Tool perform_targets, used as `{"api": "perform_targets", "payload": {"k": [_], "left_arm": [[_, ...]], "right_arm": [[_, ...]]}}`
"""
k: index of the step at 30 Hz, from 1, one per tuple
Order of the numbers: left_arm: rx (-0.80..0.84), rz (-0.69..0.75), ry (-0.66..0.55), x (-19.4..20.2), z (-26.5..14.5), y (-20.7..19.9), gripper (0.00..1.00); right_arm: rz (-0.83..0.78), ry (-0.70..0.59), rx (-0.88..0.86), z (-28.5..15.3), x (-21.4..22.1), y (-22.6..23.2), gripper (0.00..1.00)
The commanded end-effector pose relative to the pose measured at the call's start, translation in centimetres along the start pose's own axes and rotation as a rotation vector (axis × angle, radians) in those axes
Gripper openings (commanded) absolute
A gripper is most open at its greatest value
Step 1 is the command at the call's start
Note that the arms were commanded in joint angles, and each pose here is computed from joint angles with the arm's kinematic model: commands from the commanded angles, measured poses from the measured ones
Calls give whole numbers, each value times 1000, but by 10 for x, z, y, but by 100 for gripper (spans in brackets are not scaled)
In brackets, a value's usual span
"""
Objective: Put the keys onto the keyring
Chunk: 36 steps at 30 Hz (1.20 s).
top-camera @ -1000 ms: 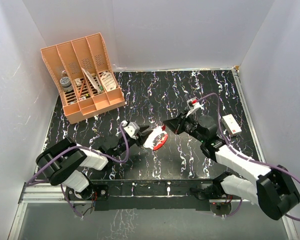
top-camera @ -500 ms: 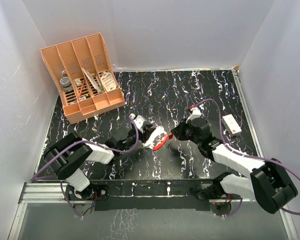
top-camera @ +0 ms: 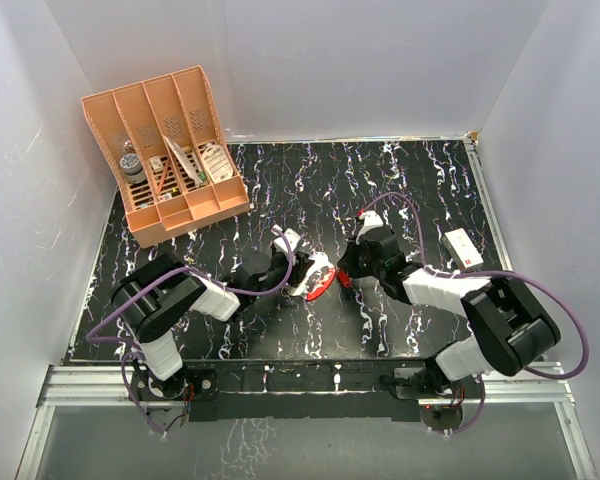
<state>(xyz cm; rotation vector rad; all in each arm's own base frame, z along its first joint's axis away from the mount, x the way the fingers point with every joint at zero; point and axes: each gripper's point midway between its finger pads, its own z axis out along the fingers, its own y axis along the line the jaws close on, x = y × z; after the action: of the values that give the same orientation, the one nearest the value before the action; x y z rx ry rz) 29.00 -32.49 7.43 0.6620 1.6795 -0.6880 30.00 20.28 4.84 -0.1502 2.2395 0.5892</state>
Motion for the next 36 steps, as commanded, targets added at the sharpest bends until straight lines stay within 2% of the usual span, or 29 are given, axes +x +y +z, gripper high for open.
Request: {"api": "perform_targets", "payload": {"k": [1,8,19,27,36], "left_arm": [[-17,-12,-37,-12,2,2,25],[-24,0,-32,-10,1,4,25],[-24,-11,39,15,-1,4,25],[-68,1,91,34,-1,14,25],[-117,1,97,38,-1,22,25]], "right_arm": [[-93,-137,-80,6,-47,22,0],[-147,-164,-118,15,-56,29,0],[-220,-191,-183,28,-56,36,0],[-242,-209,-187,36,-60,36,0],[-255,-218,-203,44,-64,34,0]]}}
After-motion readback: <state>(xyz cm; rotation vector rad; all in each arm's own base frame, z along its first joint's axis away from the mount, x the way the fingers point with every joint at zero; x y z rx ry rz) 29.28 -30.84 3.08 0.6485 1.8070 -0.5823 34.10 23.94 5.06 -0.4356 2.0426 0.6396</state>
